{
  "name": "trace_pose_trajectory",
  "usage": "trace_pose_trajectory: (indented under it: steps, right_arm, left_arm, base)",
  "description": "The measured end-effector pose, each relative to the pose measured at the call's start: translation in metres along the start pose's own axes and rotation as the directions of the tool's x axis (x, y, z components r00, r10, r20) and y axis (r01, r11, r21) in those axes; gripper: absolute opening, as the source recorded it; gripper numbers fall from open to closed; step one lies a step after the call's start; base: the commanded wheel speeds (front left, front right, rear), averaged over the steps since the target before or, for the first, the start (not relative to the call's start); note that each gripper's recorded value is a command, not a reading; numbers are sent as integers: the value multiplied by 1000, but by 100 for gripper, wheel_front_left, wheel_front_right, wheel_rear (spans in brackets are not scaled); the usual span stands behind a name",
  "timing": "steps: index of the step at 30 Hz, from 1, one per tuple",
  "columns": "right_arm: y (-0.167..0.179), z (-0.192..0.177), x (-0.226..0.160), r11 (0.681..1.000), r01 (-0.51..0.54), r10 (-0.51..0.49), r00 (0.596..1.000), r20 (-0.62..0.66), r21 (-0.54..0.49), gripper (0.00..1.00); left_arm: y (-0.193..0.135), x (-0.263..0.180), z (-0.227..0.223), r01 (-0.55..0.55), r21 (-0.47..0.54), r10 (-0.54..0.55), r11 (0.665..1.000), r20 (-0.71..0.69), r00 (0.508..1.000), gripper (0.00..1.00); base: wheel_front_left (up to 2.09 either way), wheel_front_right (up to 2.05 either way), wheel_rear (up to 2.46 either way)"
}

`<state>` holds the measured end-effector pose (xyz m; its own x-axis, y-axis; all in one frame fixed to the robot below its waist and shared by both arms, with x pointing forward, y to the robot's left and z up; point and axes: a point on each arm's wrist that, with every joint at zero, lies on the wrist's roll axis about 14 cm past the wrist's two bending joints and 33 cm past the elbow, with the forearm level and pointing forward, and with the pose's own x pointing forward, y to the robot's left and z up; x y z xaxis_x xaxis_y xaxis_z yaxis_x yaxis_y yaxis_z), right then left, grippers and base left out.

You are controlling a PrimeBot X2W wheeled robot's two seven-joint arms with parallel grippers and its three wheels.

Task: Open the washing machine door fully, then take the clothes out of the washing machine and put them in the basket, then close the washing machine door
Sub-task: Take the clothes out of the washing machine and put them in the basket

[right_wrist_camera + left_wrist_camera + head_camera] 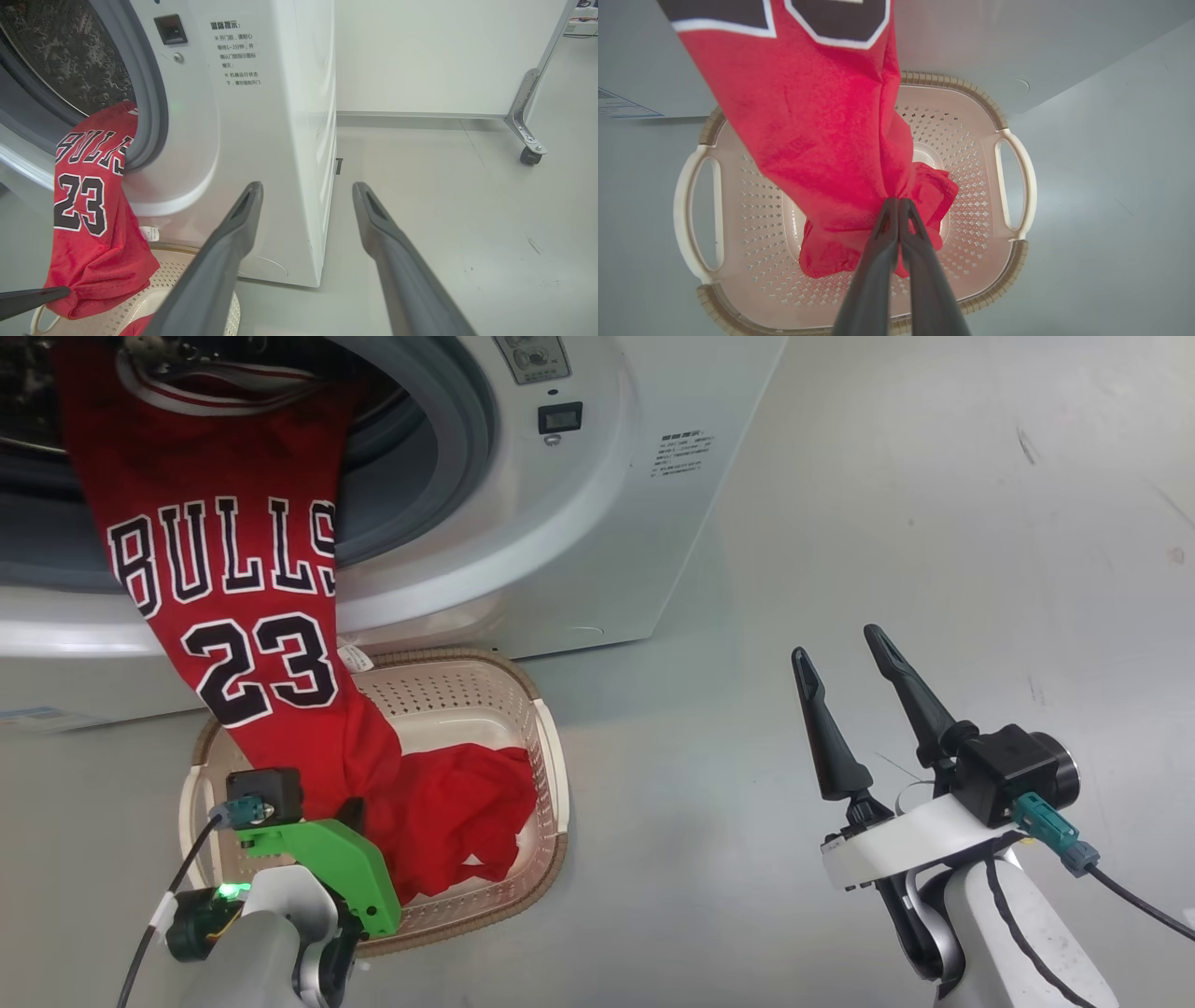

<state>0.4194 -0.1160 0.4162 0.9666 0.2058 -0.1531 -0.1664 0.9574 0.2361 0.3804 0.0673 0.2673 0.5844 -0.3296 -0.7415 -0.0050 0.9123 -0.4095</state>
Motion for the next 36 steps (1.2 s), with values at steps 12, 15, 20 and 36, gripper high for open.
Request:
trace_pose_trajectory:
  steps: [12, 15, 20, 36]
  right_arm:
    - [-14, -9, 1, 999, 38, -38, 999, -25, -2, 100]
    - [-14, -9, 3, 999, 34, -34, 999, -23, -2, 100]
    - [-13, -10, 3, 999, 34, -34, 999, -27, -2, 100]
    - [-2, -1, -2, 1000, 4, -4, 1000, -8, -10, 100]
  left_arm:
    - [5, 21, -11, -8, -11, 8, 1000, -50, 999, 100]
    - [8, 20, -13, -13, -10, 12, 1000, -38, 999, 100]
    - [10, 16, -9, -15, -6, 15, 1000, -3, 1000, 100]
    - [1, -16, 63, -7, 69, -18, 998, 358, 934, 100]
  base:
    - [0, 0, 0]
    - [0, 0, 0]
    - [0, 0, 0]
    - [0, 0, 0]
